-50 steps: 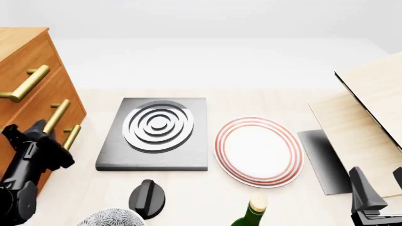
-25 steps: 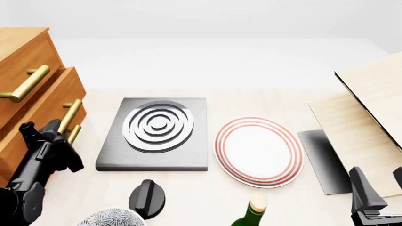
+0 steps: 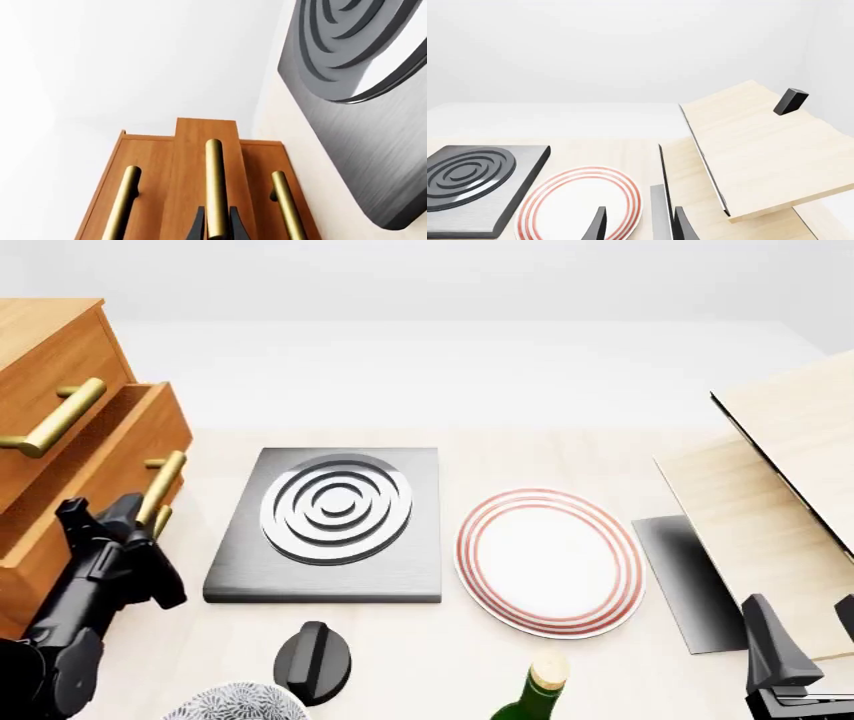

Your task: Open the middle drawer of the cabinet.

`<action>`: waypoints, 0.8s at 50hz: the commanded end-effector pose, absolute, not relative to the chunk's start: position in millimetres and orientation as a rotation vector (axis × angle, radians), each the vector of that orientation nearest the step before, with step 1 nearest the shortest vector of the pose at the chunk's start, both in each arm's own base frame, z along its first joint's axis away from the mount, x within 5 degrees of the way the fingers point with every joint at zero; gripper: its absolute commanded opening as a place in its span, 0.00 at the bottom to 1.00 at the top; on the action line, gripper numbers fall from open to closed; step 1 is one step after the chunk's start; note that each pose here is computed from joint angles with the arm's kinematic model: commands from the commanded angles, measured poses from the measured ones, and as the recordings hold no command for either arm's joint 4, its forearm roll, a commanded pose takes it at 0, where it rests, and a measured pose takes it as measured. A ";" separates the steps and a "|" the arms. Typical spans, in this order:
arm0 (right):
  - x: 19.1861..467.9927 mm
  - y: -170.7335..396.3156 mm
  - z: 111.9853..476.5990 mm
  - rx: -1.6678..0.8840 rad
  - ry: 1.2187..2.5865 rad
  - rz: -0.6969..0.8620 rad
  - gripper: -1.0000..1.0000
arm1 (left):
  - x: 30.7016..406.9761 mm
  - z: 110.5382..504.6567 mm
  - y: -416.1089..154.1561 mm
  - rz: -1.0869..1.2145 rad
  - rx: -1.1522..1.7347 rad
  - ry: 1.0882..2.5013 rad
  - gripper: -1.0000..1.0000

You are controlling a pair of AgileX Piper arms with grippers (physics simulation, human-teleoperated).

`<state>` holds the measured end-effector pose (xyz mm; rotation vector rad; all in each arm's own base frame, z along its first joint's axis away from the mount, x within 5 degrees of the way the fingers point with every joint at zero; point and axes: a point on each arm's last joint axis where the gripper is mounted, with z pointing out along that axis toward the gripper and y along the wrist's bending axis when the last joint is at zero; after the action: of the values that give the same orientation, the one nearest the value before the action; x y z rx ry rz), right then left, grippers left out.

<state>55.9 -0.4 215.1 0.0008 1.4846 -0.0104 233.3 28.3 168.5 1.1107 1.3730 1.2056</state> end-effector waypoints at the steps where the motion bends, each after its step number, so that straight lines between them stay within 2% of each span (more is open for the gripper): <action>1: 56.0 -0.3 214.7 0.000 1.485 -0.008 1.00 | 231.7 191.3 20.8 1.252 1.072 1.257 0.00; 40: 56.0 -0.3 214.7 0.001 1.484 -0.008 1.00 | 236.8 189.6 5.0 1.211 1.123 1.207 0.00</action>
<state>55.9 -0.4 215.2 0.0005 1.4843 -0.0103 233.5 13.0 168.2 1.1697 1.3136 1.1802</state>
